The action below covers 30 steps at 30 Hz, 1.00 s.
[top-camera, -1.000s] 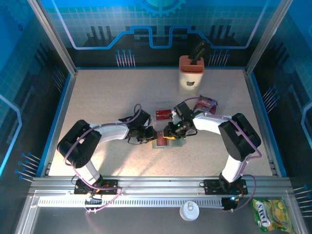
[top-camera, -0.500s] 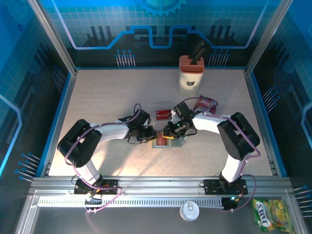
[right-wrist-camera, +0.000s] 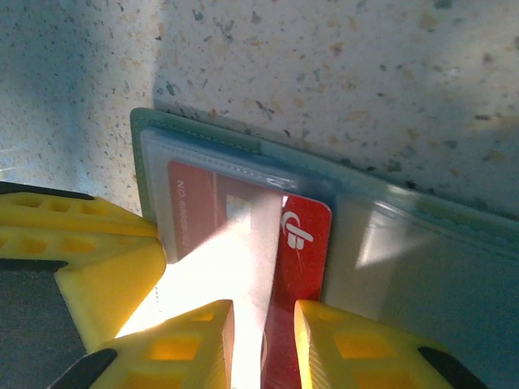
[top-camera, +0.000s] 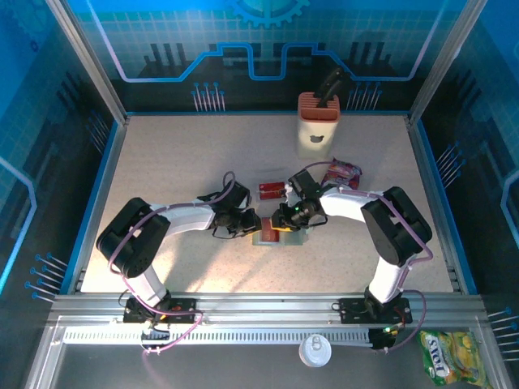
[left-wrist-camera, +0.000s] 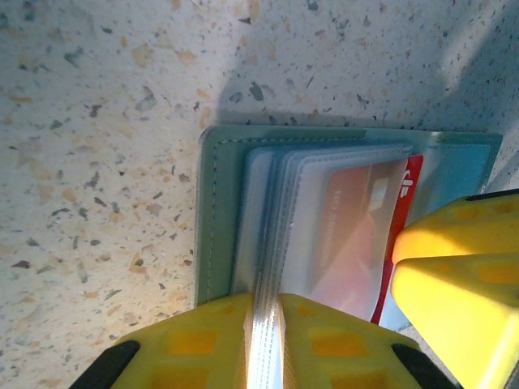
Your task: Take the credit cards out of the card holder
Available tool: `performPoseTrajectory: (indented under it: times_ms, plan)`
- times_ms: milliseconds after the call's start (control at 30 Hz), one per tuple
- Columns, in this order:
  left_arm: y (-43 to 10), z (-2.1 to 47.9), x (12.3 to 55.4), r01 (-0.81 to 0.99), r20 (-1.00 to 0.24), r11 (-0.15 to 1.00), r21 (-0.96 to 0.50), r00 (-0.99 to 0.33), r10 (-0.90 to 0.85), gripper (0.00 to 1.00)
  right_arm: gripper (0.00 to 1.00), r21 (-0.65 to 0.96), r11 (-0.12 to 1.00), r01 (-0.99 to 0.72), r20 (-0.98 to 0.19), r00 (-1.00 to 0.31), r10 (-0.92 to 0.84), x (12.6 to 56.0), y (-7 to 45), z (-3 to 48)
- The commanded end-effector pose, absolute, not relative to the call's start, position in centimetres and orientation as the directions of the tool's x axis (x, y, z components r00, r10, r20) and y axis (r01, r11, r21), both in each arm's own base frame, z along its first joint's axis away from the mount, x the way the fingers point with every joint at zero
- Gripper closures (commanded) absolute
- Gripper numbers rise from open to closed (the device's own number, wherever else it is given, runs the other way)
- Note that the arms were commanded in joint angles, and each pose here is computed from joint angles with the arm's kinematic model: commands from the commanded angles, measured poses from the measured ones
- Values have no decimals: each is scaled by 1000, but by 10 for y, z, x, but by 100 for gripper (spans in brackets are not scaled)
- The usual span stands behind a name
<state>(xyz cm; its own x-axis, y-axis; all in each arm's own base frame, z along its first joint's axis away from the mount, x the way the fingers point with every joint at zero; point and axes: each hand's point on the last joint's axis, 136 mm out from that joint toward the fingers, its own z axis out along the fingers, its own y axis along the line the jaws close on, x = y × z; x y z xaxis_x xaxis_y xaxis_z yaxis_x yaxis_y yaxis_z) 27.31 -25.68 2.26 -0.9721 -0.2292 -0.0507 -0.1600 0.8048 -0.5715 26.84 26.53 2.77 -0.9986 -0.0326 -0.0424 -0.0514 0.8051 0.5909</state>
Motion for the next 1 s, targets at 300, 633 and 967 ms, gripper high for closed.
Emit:
performPoseTrajectory:
  times_ms: [300,633,967]
  plan:
    - [-254,35,277,-158,-47,810,-565,-974,-223,82,73,558,827,-73,-83,-996,-32,268,255,47]
    - [-274,56,283,-110,-48,780,-616,-983,-177,81,73,572,819,-49,-71,-997,-11,268,252,46]
    - [-291,45,277,-75,-14,782,-619,-994,-106,83,73,569,821,-33,-55,-999,-2,263,249,39]
